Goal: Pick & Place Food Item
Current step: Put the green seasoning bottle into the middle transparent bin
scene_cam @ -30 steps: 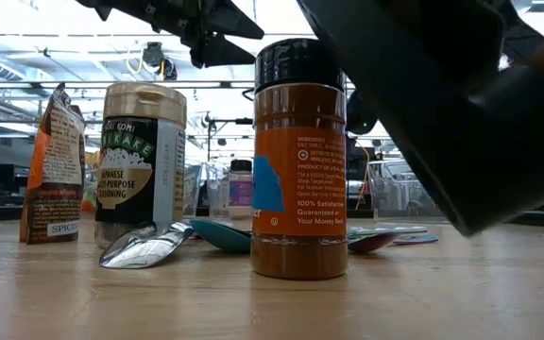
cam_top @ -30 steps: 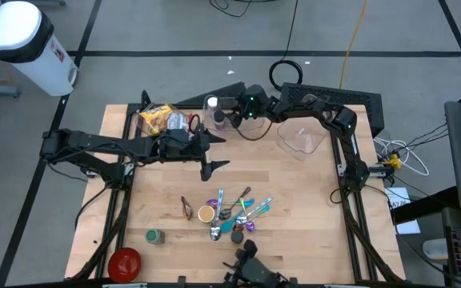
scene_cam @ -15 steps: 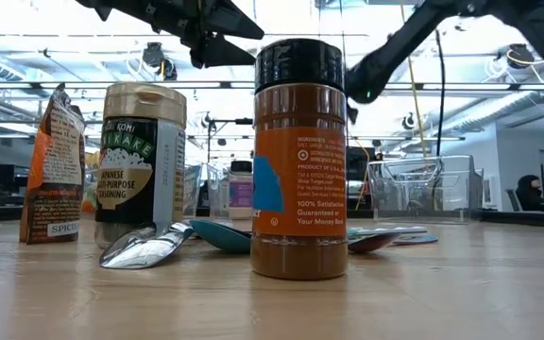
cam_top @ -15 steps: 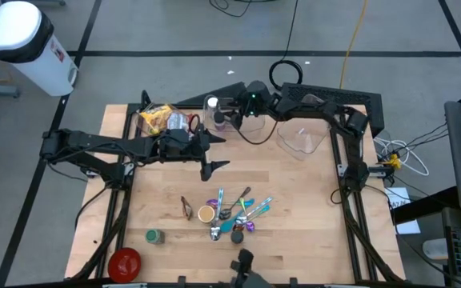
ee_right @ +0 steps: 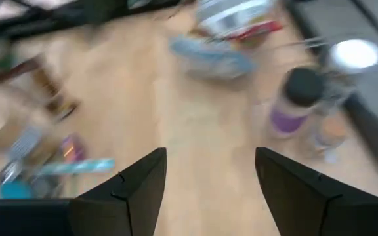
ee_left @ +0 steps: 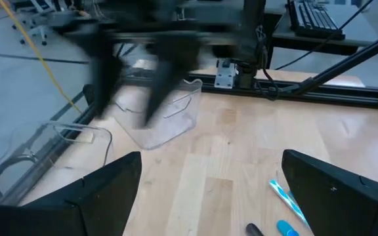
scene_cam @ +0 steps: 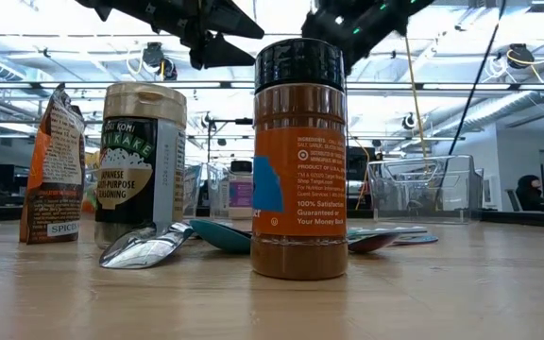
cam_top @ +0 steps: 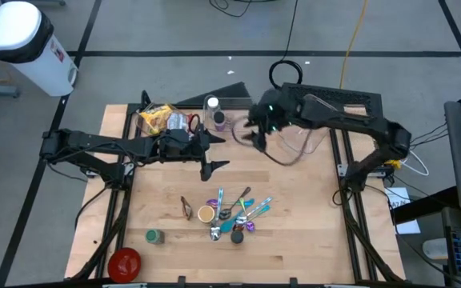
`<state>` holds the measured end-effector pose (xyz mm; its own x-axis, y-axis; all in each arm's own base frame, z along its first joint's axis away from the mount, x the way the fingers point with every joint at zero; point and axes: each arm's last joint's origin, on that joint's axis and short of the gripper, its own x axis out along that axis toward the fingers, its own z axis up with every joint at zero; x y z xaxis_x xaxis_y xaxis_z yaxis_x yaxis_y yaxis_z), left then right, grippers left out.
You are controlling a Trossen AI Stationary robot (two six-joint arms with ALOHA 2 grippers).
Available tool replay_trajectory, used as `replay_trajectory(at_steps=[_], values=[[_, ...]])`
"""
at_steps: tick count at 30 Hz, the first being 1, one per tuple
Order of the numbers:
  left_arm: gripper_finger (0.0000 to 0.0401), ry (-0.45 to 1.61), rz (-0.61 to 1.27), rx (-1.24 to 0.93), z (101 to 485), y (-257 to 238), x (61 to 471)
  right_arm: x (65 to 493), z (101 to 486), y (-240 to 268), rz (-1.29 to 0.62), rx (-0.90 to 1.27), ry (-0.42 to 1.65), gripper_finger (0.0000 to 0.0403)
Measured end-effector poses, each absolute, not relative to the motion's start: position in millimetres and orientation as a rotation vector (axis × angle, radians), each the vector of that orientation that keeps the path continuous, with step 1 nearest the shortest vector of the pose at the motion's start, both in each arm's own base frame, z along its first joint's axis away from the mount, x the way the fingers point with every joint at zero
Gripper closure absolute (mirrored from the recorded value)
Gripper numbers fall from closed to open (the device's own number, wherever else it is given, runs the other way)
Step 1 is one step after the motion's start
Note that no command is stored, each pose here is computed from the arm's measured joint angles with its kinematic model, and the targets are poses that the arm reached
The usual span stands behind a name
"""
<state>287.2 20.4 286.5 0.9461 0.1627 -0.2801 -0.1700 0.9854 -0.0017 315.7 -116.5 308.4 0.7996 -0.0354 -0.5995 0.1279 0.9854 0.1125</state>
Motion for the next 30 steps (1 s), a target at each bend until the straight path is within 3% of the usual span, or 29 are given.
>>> replay_trajectory(at_steps=[12, 18, 30], values=[[0.0035, 0.291, 0.177, -0.135, 285, 19, 287, 256, 281, -43, 0.068, 0.059, 0.396, 0.0177], [0.0038, 0.448, 0.122, -0.220, 271, 14, 281, 228, 289, -40, 0.008, 0.037, 0.186, 0.0177], [0.0032, 0.733, 0.053, -0.257, 249, -7, 267, 213, 292, -36, 0.009, 0.023, 0.117, 0.0177]])
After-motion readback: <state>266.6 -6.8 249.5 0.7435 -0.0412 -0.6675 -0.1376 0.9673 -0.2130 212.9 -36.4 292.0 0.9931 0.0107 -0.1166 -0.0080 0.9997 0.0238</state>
